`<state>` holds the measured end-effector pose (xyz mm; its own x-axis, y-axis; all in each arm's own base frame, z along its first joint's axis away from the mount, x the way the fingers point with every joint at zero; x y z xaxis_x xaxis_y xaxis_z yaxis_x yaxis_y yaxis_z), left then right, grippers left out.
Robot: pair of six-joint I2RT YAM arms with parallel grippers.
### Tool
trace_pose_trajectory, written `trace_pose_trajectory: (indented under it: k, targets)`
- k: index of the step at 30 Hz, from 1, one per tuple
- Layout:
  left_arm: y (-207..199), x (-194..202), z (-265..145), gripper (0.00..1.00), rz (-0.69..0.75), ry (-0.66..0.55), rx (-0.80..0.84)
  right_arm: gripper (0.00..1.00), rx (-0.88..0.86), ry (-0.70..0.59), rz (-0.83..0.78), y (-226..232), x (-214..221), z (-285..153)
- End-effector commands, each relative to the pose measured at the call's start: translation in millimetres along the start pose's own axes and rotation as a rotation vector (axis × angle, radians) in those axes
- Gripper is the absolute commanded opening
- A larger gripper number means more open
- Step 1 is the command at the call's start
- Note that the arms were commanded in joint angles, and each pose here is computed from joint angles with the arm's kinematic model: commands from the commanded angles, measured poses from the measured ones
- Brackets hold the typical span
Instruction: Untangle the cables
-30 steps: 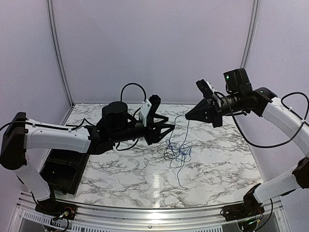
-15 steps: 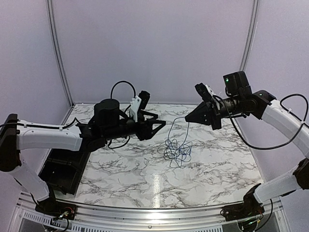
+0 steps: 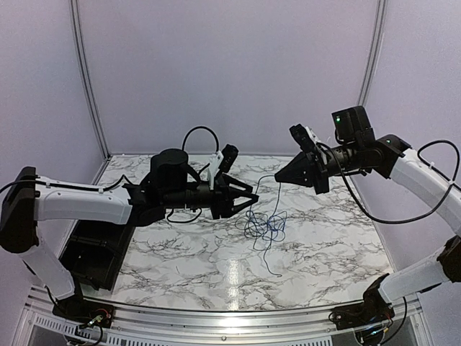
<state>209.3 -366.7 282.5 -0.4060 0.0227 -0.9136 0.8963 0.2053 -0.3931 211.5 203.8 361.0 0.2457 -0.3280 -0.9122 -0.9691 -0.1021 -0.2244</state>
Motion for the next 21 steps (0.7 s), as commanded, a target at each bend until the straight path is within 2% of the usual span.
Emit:
trace_pose_trajectory:
  k: [1, 3, 11, 13, 15, 17, 21]
  targets:
    - [3, 1, 13, 0.44, -0.021, 0.025, 0.03, 0.0, 0.005, -0.012, -0.023, 0, -7, 1]
    - [5, 4, 17, 0.41, -0.029, 0.034, 0.03, 0.0, 0.004, -0.012, -0.023, 0, -7, 1]
    - [9, 6, 15, 0.05, -0.034, 0.026, -0.012, 0.0, 0.018, -0.004, -0.028, 1, -4, 1]
    - [9, 4, 6, 0.0, -0.032, 0.015, -0.037, 0.0, 0.044, 0.019, -0.031, 0, 3, 2]
    - [10, 1, -6, 0.0, -0.029, 0.014, -0.086, 0.1, 0.093, 0.061, -0.034, -4, 17, 6]
    - [14, -4, -21, 0.0, -0.019, 0.016, -0.205, 0.23, 0.146, 0.11, -0.016, -7, 39, 13]
    - [16, -17, -57, 0.0, 0.028, 0.038, -0.454, 0.31, 0.165, 0.172, 0.014, -8, 68, 24]
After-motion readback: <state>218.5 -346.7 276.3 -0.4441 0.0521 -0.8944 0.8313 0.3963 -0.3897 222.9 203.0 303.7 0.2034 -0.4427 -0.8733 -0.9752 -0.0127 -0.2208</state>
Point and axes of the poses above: each gripper's point midway between its finger pads, its own z axis out along the fingers, its own y axis along the line the jaws close on, x = y × z, the point moved 9 cm from there along -z, back along the fingers, and after that the axes turned 9 degrees about -z, right-handed, at the moved point
